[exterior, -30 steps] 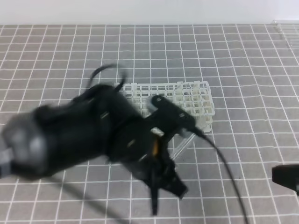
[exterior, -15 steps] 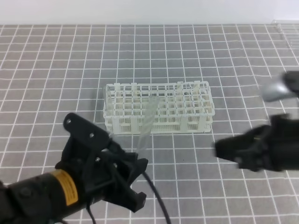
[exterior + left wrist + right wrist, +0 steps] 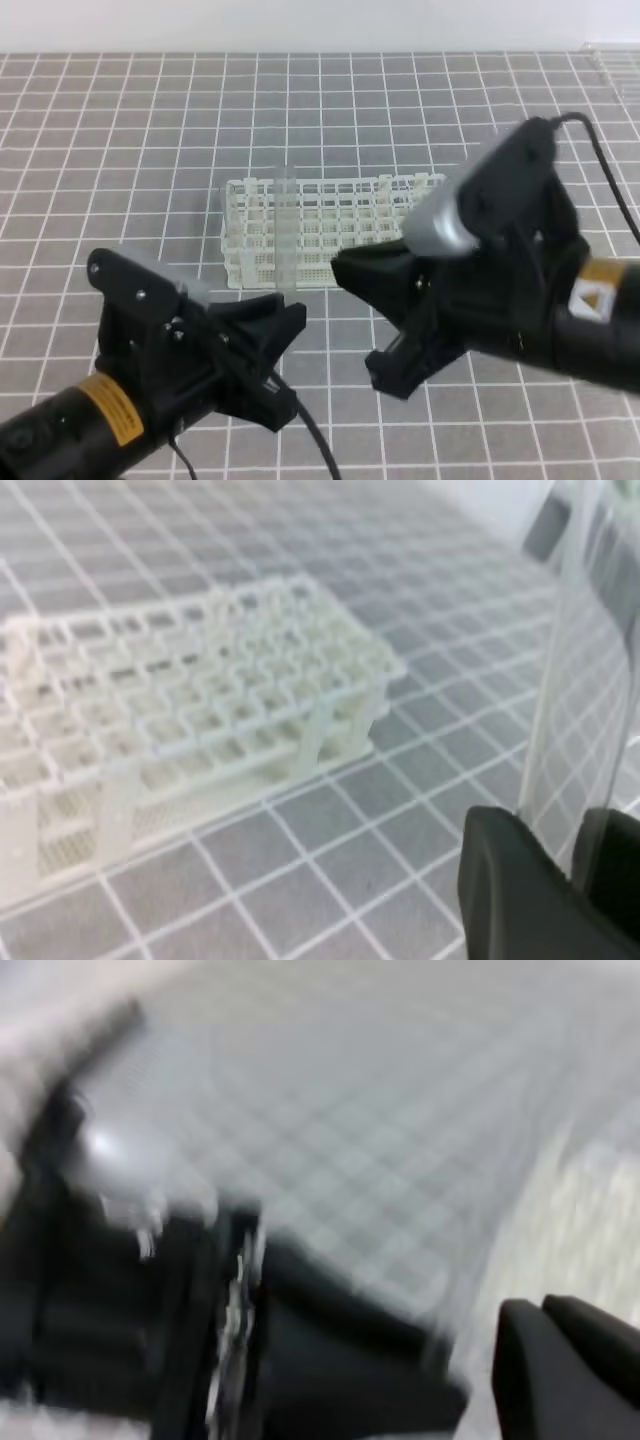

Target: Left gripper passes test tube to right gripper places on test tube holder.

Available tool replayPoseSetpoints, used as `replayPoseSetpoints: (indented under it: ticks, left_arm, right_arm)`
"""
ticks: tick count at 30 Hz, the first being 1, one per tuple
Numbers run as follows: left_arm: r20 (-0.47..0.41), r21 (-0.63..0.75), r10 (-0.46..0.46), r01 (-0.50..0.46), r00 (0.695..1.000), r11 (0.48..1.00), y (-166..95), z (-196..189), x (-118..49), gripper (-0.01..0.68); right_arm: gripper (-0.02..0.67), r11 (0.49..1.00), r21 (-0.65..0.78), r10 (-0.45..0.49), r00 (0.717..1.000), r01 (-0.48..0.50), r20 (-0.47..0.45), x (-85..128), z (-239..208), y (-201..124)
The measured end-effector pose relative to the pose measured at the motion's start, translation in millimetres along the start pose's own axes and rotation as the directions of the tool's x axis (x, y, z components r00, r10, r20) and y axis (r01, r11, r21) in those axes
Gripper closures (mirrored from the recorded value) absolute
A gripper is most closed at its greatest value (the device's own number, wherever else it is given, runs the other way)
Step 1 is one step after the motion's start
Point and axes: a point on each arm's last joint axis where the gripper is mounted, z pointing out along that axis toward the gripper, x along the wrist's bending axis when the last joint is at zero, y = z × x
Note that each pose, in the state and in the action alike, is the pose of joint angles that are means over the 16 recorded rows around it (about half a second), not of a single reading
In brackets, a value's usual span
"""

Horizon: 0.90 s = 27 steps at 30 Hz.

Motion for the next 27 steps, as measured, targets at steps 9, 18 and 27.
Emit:
replayPoseSetpoints:
  ticks: [9,18,27]
  left_arm:
    - [0.020,-0.107,0.031,-0.028,0.999,0.994,-10.0,-8.4,4.1,0.672]
    - [0.050,-0.105,0.086,-0.080,0.995,0.991,-17.9,-7.2,2.9,0.670]
    - [0.074,-0.091,0.120,-0.113,0.990,0.989,-24.9,0.8,1.8,0.669]
  right_arm:
    - [0.650,0.954,-0.278,-0.104,0.993,0.113,0.047,18.7,-13.2,-19.3]
    - [0.641,0.927,-0.351,-0.109,0.991,0.128,0.075,21.6,-10.0,-29.9]
    - [0.622,0.927,-0.353,-0.107,0.991,0.128,0.079,24.6,2.7,-22.5]
